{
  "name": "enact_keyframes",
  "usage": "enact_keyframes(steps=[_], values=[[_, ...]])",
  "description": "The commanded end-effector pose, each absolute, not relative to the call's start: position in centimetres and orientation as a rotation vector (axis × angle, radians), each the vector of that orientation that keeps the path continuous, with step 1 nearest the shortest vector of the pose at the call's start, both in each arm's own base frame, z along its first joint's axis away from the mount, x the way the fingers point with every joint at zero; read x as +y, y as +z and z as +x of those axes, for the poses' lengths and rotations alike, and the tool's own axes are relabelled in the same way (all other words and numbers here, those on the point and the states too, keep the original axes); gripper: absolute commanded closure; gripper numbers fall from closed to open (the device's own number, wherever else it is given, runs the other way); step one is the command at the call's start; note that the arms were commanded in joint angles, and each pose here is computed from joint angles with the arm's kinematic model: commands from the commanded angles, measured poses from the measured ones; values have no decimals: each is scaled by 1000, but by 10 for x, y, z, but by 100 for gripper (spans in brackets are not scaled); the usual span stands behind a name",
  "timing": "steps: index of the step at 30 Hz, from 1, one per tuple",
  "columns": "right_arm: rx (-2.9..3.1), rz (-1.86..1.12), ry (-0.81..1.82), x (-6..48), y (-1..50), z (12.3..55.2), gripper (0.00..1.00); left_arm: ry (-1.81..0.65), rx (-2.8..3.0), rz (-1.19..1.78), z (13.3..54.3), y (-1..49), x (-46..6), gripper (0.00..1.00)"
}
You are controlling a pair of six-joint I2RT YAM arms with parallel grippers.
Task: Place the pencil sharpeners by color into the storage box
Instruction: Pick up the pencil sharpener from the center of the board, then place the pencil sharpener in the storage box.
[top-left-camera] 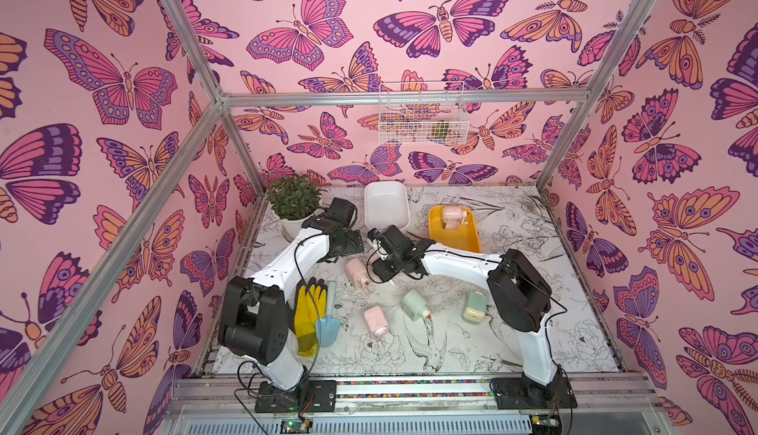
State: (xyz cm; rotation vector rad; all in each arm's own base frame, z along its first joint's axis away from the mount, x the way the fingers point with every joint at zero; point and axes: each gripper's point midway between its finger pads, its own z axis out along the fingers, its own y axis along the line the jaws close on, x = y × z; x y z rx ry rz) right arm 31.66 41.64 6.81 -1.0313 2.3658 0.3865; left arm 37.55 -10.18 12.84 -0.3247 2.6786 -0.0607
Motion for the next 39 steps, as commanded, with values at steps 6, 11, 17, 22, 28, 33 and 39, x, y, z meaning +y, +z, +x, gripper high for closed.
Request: enact_keyframes(steps=[6,11,17,22,28,33,39], values=[[2260,-1000,379,405,107,336,100,-179,2688,-290,376,124,-118,0],[2263,-954,437,394,114,341,100,-292,2683,-231,380,127,-133,0],[2223,-926,579,382,132,348,100,-311,2666,-242,382,131,-135,0],[2164,-923,596,368,145,357,100,-324,2652,-260,382,132,-136,0],[2049,-957,602,346,165,368,100,-334,2627,-250,380,137,-139,0],[1948,-998,621,318,185,379,100,-311,2542,-110,380,149,-157,0],[1930,-976,591,280,189,396,100,-457,2536,-20,379,149,-188,0]])
